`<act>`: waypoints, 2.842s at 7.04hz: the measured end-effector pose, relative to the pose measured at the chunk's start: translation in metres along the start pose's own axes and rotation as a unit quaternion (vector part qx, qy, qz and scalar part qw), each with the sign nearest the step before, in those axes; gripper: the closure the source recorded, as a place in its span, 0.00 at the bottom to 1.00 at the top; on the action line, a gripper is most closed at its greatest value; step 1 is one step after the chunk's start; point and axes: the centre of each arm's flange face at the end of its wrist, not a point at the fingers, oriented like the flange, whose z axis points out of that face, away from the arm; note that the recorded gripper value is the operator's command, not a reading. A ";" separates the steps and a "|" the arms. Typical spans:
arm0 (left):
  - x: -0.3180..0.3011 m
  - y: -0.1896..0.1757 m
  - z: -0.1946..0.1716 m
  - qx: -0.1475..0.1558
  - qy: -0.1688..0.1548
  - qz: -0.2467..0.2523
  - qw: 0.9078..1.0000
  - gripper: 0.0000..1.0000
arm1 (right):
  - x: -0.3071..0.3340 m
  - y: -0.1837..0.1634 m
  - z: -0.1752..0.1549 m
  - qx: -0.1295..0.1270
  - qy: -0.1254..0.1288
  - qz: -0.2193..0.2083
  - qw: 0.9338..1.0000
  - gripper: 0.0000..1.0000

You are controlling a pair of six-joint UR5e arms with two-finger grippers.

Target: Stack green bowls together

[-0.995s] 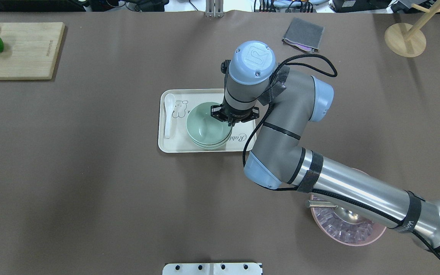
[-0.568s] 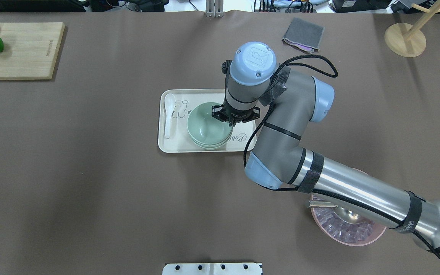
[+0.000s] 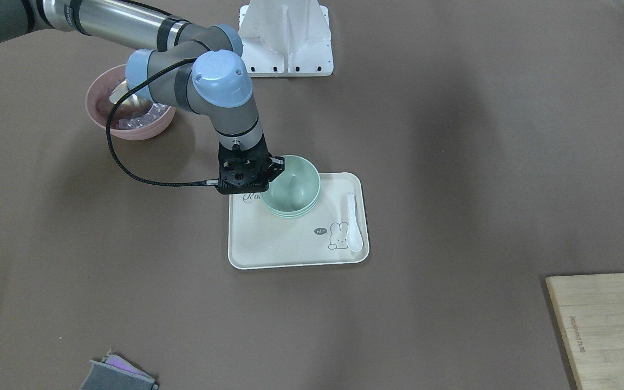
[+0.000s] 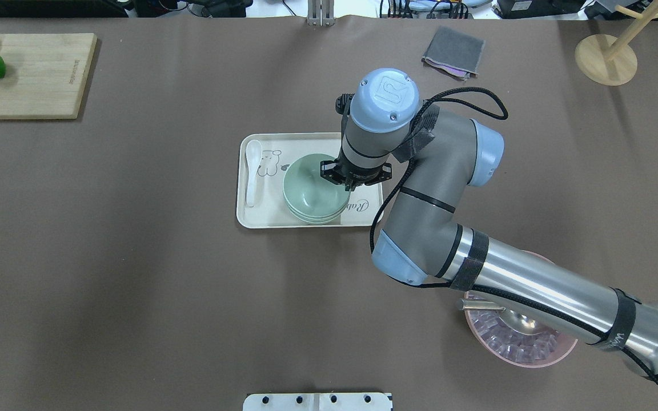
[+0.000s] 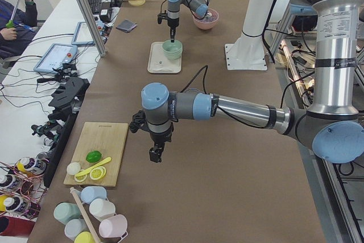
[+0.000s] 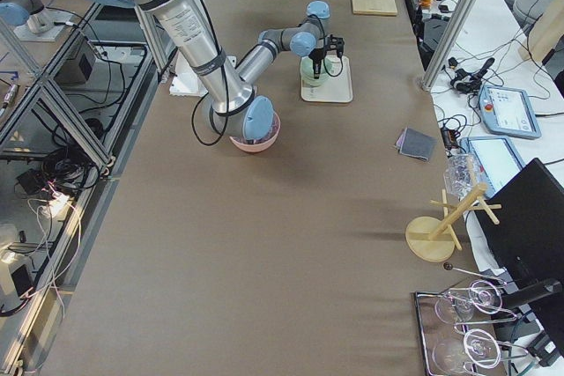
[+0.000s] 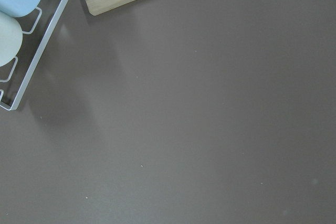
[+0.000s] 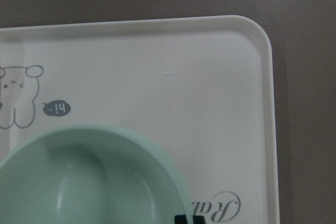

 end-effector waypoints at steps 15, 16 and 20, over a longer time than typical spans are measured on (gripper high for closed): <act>-0.009 0.031 0.022 -0.021 0.012 -0.015 1.000 0.02 | 0.413 -0.039 -0.055 0.051 0.158 -0.003 0.986 0.00; -0.009 0.033 0.023 -0.023 0.012 -0.016 1.000 0.02 | 0.469 -0.035 -0.066 0.042 0.184 -0.013 0.982 0.00; -0.010 0.035 0.025 -0.025 0.013 -0.018 0.999 0.02 | 0.716 -0.018 -0.154 -0.046 0.116 -0.068 0.990 0.00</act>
